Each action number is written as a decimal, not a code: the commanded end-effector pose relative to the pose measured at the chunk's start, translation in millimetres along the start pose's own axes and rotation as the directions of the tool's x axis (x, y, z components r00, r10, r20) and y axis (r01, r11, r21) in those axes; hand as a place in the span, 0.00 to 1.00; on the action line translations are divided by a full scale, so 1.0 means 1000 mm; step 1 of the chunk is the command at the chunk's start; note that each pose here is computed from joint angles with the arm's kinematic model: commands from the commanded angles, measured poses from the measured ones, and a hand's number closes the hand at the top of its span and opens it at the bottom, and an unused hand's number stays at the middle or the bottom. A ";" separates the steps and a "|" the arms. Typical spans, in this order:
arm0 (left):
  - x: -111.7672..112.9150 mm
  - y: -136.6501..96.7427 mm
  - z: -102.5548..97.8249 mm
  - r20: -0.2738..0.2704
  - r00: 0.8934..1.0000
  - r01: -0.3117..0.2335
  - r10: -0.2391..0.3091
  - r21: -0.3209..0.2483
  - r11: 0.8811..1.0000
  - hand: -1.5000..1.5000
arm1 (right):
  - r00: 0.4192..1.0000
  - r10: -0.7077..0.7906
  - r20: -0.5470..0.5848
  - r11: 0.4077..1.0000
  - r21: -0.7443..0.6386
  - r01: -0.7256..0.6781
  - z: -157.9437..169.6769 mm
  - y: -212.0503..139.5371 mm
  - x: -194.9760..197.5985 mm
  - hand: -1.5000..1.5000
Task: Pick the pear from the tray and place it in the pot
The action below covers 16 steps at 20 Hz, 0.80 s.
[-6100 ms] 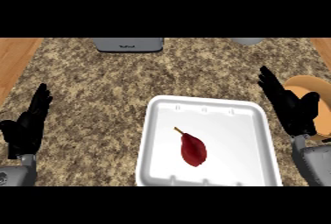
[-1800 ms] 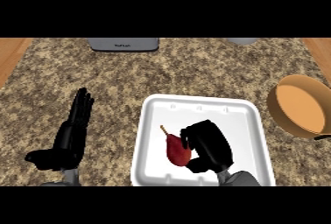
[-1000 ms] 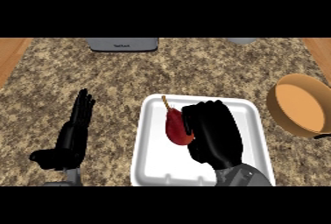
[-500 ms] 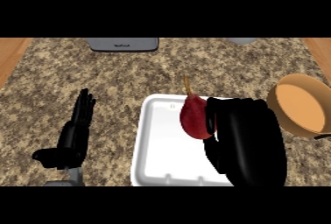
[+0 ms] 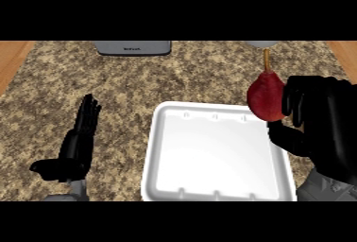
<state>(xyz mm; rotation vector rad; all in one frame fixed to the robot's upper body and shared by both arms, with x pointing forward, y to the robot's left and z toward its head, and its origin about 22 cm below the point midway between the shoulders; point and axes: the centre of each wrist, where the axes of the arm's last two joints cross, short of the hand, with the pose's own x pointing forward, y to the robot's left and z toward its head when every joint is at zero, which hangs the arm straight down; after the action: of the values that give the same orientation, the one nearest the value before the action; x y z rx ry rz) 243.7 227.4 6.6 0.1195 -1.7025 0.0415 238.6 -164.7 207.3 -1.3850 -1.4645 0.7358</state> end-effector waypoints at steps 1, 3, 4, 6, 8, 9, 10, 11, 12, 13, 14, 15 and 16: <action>-0.011 0.002 0.014 -0.001 1.000 0.018 -0.018 -0.012 1.000 0.50 | 0.998 0.010 -0.056 0.999 -0.029 -0.012 -0.015 -0.007 -0.056 1.00; -0.006 -0.019 0.018 -0.001 1.000 -0.010 0.010 -0.022 1.000 0.50 | 0.998 0.022 -0.065 1.000 -0.016 -0.023 -0.033 -0.006 -0.063 1.00; -0.002 -0.003 0.009 0.011 1.000 0.000 0.000 -0.023 1.000 0.50 | 0.997 0.009 -0.080 1.000 -0.018 -0.010 -0.050 -0.006 -0.068 1.00; 0.009 0.009 0.003 0.013 1.000 -0.001 0.002 -0.024 1.000 0.50 | 0.994 0.022 -0.108 1.000 -0.002 -0.022 -0.055 -0.010 -0.093 1.00; 0.003 -0.014 0.006 -0.004 1.000 -0.008 0.008 -0.005 1.000 0.50 | 0.991 0.045 -0.125 0.999 0.010 -0.044 -0.063 -0.003 -0.108 1.00; 0.000 0.005 0.006 -0.012 1.000 -0.003 0.003 -0.008 1.000 0.50 | 0.991 0.042 -0.130 0.999 -0.014 -0.045 -0.053 0.002 -0.118 1.00; -0.014 0.008 0.006 -0.013 1.000 0.001 -0.001 -0.017 1.000 0.50 | 0.990 0.027 -0.141 0.999 -0.012 -0.029 -0.083 -0.021 -0.124 1.00; -0.021 -0.001 0.017 -0.015 1.000 -0.011 0.011 -0.020 1.000 0.50 | 0.991 0.038 -0.127 0.999 -0.003 -0.038 -0.066 -0.005 -0.155 1.00; -0.001 -0.008 -0.011 0.003 1.000 0.003 -0.003 -0.007 1.000 0.50 | 0.991 0.040 -0.127 0.999 0.021 -0.037 -0.077 0.017 -0.154 1.00; 0.001 -0.009 -0.005 0.008 1.000 0.012 -0.012 -0.010 1.000 0.50 | 0.991 0.000 -0.133 1.000 0.026 0.004 -0.094 0.001 -0.151 1.00; 0.017 -0.003 -0.007 0.002 1.000 -0.017 0.017 0.000 1.000 0.50 | 0.991 0.015 -0.135 0.998 0.056 -0.007 -0.078 -0.001 -0.178 1.00; 0.007 -0.001 0.006 -0.002 1.000 0.004 -0.004 -0.009 1.000 0.50 | 0.991 0.011 -0.135 0.997 0.075 -0.001 -0.087 0.013 -0.178 1.00; 0.002 -0.005 -0.012 0.009 1.000 -0.017 0.017 -0.015 1.000 0.50 | 0.989 0.025 -0.143 0.994 0.105 -0.010 -0.091 0.032 -0.177 1.00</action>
<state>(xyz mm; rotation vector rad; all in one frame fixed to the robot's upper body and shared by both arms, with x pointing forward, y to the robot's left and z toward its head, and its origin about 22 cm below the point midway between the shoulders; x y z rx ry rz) 245.5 224.4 9.2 0.1086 -1.7038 0.0359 301.0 -323.9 192.1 -1.3870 -1.3232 0.6846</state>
